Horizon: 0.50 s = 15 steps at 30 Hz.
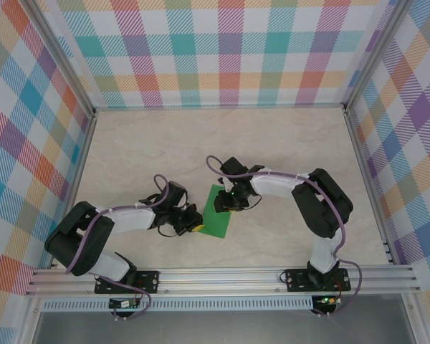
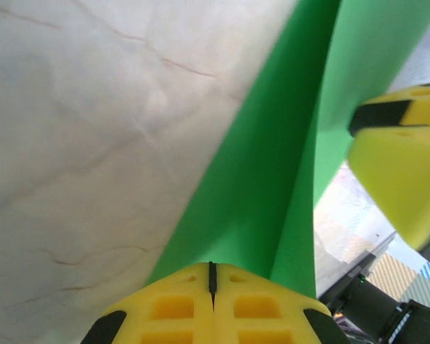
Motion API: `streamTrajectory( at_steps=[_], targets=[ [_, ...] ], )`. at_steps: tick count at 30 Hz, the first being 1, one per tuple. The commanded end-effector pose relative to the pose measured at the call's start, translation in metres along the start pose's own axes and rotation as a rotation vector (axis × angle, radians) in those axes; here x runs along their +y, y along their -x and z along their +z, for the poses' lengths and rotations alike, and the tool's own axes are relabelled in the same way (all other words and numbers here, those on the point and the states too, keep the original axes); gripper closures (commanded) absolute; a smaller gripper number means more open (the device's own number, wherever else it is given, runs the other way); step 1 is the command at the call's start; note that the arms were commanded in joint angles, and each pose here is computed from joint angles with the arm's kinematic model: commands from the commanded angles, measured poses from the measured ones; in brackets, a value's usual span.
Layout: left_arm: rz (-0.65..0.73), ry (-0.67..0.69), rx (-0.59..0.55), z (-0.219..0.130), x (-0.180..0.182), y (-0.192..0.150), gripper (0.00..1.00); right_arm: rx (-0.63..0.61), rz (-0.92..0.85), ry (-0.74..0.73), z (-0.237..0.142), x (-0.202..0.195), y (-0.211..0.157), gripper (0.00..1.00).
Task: Fold a paper plane with a square sheet of paper (pick it up from the middle)
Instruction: Fold the triangle a second time at the center of the table.
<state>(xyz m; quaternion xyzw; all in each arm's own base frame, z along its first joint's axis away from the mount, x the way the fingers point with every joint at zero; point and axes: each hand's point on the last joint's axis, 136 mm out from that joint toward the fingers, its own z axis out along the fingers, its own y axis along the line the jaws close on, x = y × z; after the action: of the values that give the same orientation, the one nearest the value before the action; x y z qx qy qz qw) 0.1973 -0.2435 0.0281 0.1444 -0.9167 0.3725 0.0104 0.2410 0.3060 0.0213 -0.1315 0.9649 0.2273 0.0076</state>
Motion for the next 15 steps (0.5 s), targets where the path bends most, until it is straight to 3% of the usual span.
streamTrajectory(
  at_steps=[1,6,15],
  targets=[
    [0.069,-0.131,-0.008,-0.011,-0.039,-0.001,1.0,0.035,0.03,-0.032,0.008,-0.01,-0.004,0.6],
    [0.109,-0.214,-0.014,-0.023,-0.063,-0.003,0.98,0.054,0.033,-0.037,0.012,-0.011,-0.006,0.6],
    [0.109,-0.193,0.014,-0.002,-0.068,0.0,0.96,0.045,0.033,0.007,0.006,-0.003,-0.003,0.6]
  ],
)
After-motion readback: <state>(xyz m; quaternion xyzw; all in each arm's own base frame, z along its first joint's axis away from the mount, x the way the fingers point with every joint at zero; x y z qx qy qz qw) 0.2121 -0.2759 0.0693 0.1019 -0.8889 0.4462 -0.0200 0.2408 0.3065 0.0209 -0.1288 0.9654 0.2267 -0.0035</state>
